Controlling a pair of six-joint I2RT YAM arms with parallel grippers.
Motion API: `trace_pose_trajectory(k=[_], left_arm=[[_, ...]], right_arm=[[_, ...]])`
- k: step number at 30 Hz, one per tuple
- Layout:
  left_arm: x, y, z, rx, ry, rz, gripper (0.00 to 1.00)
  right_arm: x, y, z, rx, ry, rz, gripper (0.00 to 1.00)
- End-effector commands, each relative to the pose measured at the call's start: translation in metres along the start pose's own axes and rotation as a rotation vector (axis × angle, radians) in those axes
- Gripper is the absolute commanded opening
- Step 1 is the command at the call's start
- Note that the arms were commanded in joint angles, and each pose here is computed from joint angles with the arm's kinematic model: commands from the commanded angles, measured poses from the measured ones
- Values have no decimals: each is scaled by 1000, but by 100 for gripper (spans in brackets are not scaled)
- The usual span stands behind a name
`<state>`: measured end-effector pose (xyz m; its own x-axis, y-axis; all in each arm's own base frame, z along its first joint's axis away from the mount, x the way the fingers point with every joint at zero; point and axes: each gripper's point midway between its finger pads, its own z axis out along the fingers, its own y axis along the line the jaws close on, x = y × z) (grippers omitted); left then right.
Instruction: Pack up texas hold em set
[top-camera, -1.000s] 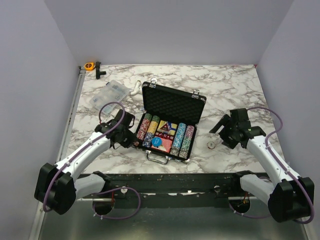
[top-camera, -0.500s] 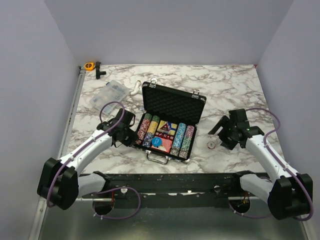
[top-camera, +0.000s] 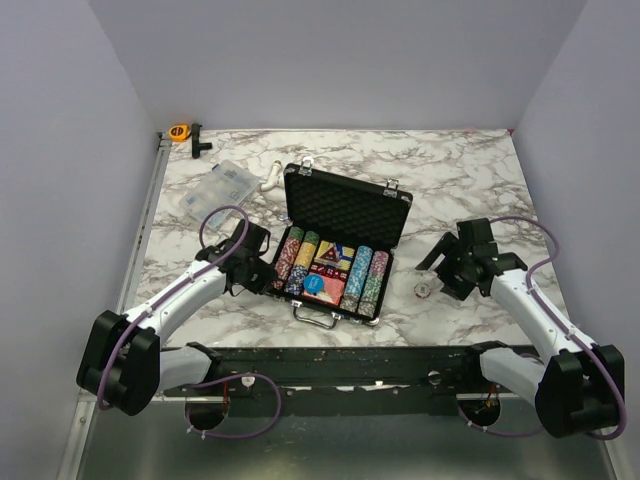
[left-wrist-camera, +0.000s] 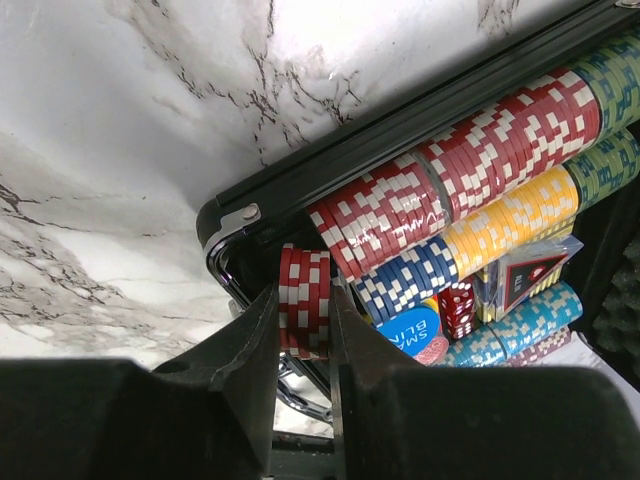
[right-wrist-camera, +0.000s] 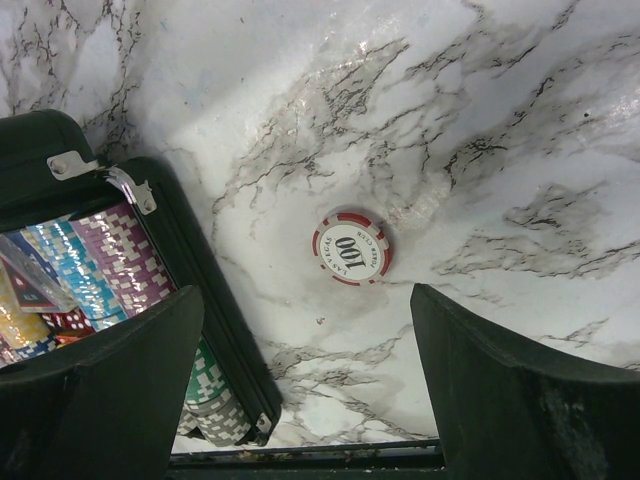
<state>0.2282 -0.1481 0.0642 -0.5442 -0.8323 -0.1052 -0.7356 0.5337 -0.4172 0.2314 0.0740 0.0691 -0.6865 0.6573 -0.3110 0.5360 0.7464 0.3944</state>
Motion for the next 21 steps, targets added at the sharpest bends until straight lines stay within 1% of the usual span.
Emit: trace_pose_trajectory(k=[1,8,16,18,21], left_arm=[[0,4,6,-11,7,-17,22],[1,5,5,-8,12,-13,33],[-1,6,1,11,-2,-5,36],[-4,5,1,15,-16,-3,40],[-6,-1,1,46,-23,7,42]], right_arm=[[3,-2,4,-2,13,-13,86],[4,-2,4,-7,13,-11,86],[7,-2,6,-10,30,-10,86],[8,-2,6,-10,32,-10,86],[7,-2,6,-10,31,-9,86]])
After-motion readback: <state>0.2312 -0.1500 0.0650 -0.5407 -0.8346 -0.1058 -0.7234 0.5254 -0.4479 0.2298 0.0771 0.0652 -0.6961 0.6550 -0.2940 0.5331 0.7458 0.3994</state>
